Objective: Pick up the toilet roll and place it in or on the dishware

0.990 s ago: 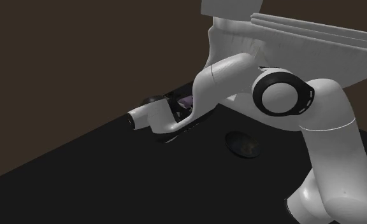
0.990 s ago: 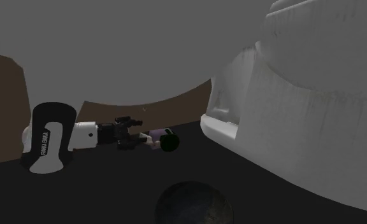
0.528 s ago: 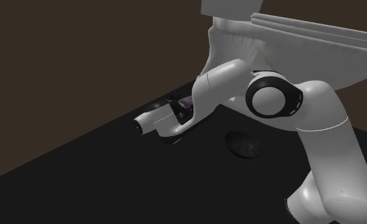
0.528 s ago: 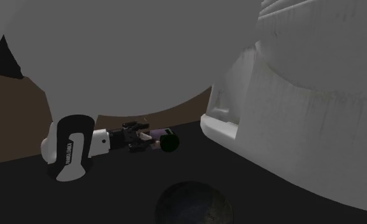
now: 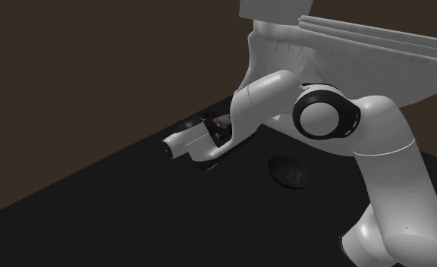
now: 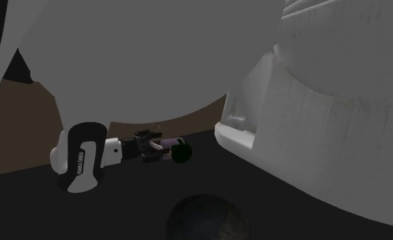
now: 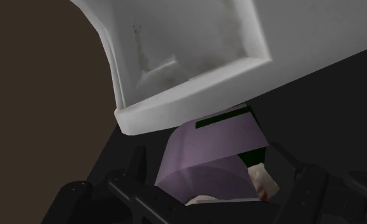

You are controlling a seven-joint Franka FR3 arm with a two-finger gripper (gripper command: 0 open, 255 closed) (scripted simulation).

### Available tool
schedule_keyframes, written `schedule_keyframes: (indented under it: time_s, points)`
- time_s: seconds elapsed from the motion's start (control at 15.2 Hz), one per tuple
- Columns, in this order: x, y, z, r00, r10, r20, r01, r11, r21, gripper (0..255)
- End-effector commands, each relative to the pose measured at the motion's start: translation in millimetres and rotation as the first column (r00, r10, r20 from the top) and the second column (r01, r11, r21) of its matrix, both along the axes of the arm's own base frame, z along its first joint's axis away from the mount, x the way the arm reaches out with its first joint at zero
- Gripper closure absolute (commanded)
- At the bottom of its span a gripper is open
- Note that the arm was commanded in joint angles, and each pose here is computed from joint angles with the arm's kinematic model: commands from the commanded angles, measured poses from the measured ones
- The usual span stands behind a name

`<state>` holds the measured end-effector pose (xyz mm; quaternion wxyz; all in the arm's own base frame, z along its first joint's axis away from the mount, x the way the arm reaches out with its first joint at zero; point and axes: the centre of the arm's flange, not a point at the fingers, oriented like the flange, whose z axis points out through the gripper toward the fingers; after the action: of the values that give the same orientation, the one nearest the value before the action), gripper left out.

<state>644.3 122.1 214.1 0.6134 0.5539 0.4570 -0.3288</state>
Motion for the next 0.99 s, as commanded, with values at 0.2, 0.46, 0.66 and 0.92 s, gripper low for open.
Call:
schedule_keyframes:
  time_s: [0.2,0.46,0.66,0.92]
  points:
    - [0.0,-0.4,0.0,1.000,0.000,0.000,0.000,1.000,0.000,255]
    - [-0.2,-0.3,-0.3,1.000,0.000,0.000,0.000,1.000,0.000,255]
    - [0.0,-0.3,-0.1,1.000,0.000,0.000,0.000,1.000,0.000,255]
    - [0.0,-0.3,21.0,1.000,0.000,0.000,0.000,1.000,0.000,255]
